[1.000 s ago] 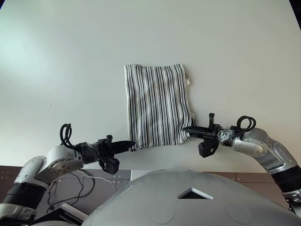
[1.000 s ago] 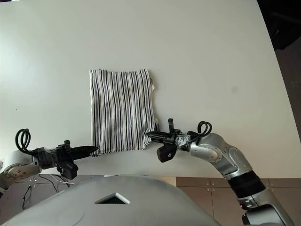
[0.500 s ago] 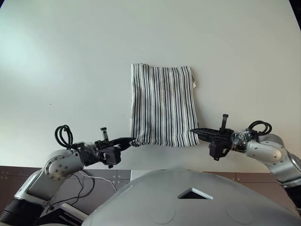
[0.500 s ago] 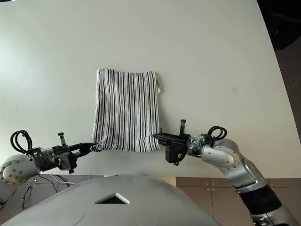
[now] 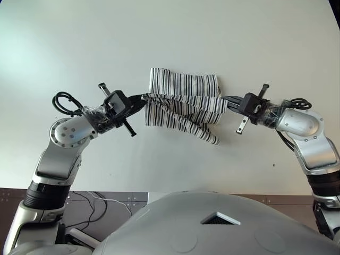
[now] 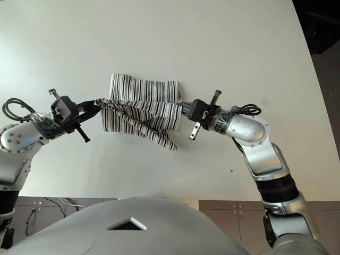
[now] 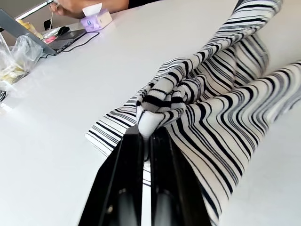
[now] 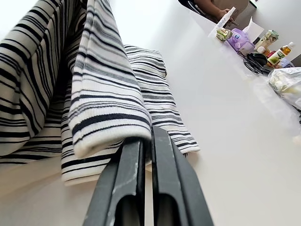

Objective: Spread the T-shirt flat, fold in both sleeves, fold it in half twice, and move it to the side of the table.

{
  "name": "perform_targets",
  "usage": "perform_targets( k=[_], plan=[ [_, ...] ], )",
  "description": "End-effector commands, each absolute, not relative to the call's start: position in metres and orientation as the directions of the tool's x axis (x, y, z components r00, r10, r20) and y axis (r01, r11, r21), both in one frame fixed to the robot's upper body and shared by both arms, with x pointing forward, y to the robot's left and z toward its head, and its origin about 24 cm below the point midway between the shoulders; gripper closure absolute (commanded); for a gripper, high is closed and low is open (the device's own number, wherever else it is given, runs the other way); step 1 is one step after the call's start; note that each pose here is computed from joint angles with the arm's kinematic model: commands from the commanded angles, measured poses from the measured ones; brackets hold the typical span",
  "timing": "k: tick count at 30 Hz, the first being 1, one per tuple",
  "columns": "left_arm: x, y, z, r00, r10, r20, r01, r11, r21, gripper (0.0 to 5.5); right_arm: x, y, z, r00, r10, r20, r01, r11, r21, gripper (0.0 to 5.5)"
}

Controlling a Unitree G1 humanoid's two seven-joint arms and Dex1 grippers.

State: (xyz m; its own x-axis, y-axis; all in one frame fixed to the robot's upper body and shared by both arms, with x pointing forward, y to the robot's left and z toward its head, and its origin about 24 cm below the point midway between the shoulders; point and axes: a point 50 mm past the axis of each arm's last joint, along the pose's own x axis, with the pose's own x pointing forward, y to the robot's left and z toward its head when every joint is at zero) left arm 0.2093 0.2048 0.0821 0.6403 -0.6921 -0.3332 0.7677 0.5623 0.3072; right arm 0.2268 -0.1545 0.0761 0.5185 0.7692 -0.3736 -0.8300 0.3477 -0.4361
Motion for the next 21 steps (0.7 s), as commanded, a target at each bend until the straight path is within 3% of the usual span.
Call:
perform_targets(
  k=[1, 7, 14, 21],
  plan=[
    [0.219, 0.199, 0.079, 0.642, -0.688, -0.337, 0.766, 0.566, 0.305, 5.4, 0.239, -0.148, 0.067, 0.537, 0.749, -0.388, -0.821, 0.357, -0.446, 5.36],
    [0.24, 0.189, 0.082, 0.663, -0.692, -0.286, 0.748, 0.596, 0.291, 5.4, 0.269, -0.151, 0.067, 0.633, 0.688, -0.355, -0.765, 0.489, -0.419, 5.36],
    [0.289, 0.203, 0.071, 0.78, -0.544, -0.309, 0.624, 0.718, 0.309, 5.4, 0.312, -0.135, 0.052, 0.665, 0.637, -0.39, -0.745, 0.526, -0.41, 5.36],
    [0.32, 0.177, 0.087, 0.768, -0.605, -0.213, 0.641, 0.719, 0.269, 5.4, 0.338, -0.13, 0.036, 0.718, 0.541, -0.437, -0.693, 0.607, -0.388, 5.36]
  ],
)
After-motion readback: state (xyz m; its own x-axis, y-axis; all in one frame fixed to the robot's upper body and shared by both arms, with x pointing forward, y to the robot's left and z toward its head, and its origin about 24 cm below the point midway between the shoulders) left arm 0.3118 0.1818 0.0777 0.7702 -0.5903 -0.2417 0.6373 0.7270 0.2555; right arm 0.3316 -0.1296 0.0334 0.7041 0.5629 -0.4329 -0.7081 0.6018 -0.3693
